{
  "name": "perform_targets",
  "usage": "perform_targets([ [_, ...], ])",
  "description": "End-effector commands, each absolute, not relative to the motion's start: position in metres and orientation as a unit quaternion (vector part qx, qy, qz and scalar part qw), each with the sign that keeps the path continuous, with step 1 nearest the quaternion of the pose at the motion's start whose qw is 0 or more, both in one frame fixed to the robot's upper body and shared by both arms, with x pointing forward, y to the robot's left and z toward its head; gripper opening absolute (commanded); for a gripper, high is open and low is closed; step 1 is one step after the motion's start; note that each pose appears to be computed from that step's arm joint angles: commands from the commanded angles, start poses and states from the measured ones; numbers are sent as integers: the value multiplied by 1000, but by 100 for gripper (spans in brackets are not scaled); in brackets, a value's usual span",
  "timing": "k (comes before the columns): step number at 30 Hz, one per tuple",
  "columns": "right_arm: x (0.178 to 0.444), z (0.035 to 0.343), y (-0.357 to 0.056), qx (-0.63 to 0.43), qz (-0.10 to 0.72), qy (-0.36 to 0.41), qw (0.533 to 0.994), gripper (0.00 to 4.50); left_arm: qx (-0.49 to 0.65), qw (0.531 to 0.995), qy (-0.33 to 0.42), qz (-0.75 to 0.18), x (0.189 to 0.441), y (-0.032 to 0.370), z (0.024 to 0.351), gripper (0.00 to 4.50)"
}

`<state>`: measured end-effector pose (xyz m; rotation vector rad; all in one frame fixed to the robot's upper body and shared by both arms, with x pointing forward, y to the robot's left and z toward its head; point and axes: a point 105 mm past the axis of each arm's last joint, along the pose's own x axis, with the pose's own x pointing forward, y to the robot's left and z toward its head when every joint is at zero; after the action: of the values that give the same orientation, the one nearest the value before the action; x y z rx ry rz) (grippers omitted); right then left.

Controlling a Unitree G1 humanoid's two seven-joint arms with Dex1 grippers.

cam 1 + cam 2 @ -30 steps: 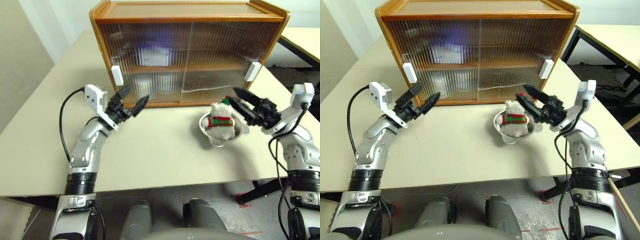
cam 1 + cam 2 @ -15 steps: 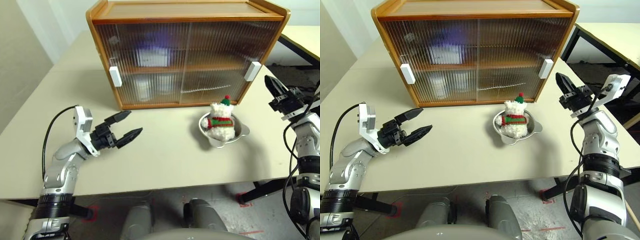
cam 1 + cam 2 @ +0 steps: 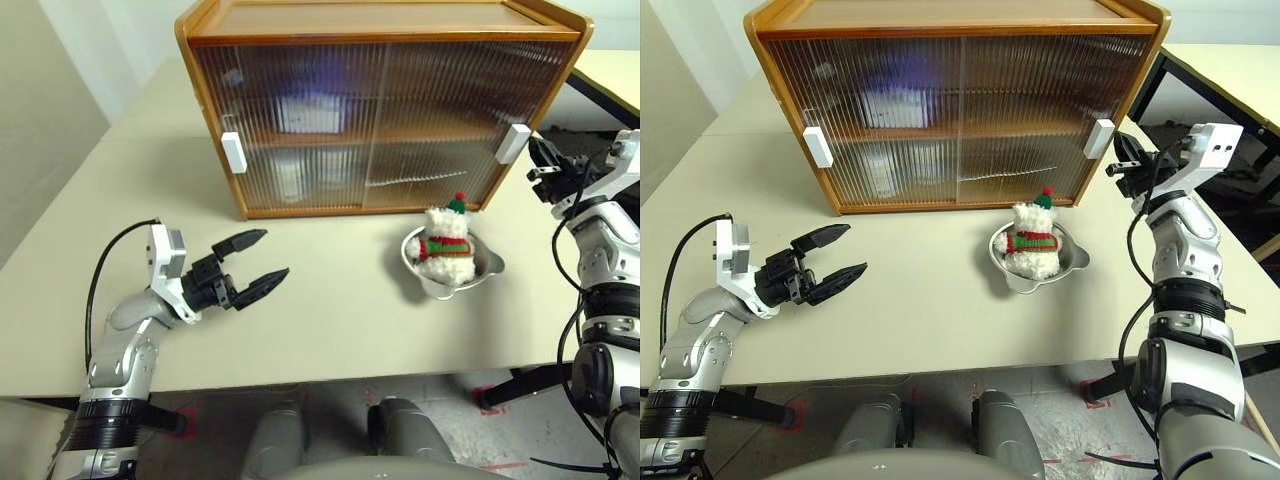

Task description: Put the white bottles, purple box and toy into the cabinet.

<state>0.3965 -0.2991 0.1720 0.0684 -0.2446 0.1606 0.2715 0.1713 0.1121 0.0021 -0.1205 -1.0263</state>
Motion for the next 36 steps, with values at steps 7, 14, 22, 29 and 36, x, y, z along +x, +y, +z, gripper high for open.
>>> perform_targets([
  [7,405,180,-261,51,148,-124,980,3,-7,857,-83,-508,268,166,121,450],
  [14,408,180,-235,61,188,-119,973,3,-54,856,-113,-502,270,165,133,450],
  [22,409,180,-198,74,238,-113,962,3,-54,858,-114,-498,272,165,134,450],
  [29,408,181,-150,96,293,-113,945,3,-52,859,-117,-496,274,164,135,450],
  [36,406,177,-116,116,331,-105,931,3,-49,862,-118,-491,276,164,134,450],
])
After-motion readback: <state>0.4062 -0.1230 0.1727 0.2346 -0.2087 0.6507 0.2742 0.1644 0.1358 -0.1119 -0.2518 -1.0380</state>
